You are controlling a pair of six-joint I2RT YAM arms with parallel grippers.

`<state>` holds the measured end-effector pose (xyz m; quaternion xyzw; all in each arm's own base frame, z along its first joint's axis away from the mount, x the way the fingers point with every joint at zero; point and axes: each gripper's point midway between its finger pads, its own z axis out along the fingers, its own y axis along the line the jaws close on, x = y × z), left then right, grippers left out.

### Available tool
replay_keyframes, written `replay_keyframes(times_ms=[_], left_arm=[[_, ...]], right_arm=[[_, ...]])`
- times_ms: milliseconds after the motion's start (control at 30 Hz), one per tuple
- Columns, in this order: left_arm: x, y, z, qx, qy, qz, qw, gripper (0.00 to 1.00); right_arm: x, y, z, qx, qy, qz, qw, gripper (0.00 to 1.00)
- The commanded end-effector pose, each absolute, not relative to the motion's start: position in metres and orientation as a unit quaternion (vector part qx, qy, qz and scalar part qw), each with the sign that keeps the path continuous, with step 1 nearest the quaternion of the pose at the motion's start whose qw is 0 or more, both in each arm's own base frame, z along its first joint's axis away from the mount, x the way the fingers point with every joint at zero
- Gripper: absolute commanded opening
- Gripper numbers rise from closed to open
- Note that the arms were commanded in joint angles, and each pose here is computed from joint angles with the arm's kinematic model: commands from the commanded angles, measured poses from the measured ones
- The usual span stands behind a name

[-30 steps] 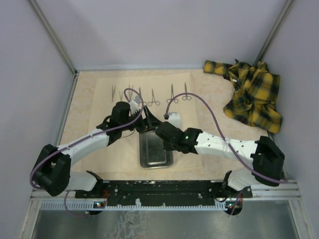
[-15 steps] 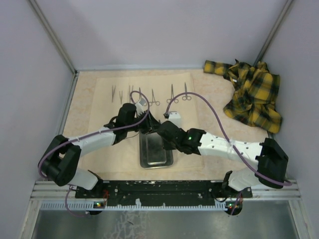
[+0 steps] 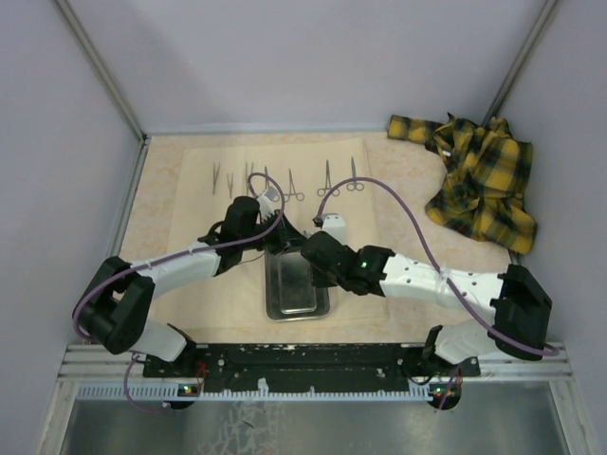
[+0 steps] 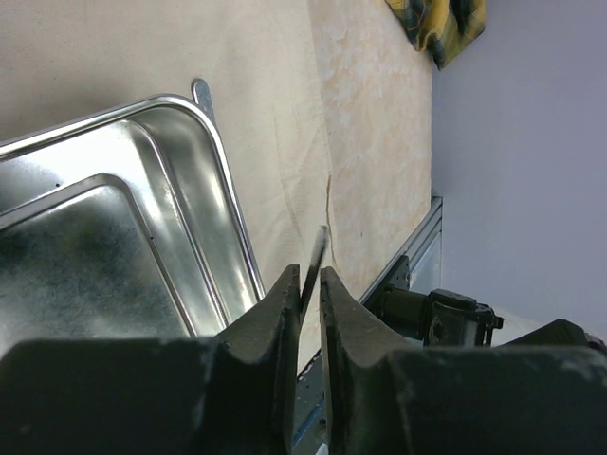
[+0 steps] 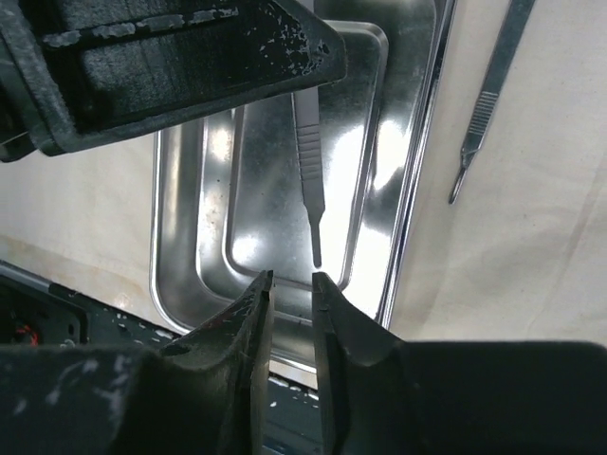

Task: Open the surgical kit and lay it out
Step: Place the medical item in the surgical kit.

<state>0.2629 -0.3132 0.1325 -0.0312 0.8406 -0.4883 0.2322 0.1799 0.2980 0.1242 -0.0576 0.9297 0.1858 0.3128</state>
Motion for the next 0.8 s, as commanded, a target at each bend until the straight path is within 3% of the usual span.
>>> replay_keyframes(times_ms=[0, 67, 133, 767], left_arm=[[0.269, -0.321, 0.149, -0.017, 0.829, -0.499, 0.253, 0.19], [0.268, -0.322, 0.150, -0.014, 0.829, -0.498, 0.254, 0.18], [0.267, -0.322, 0.151, -0.013, 0.830, -0.497, 0.254, 0.18], [0.268, -0.336, 0.147, 0.021, 0.834, -0.497, 0.236, 0.13]], right_arm=[[0.179, 0.292, 0.149, -0.043, 0.918, 0.207, 0.335, 0.30], [0.179, 0.288, 0.153, -0.040, 0.917, 0.206, 0.338, 0.41], [0.179, 0.285, 0.154, -0.036, 0.918, 0.201, 0.339, 0.44], [0.189, 0.257, 0.123, -0.049, 0.934, 0.092, 0.342, 0.39]])
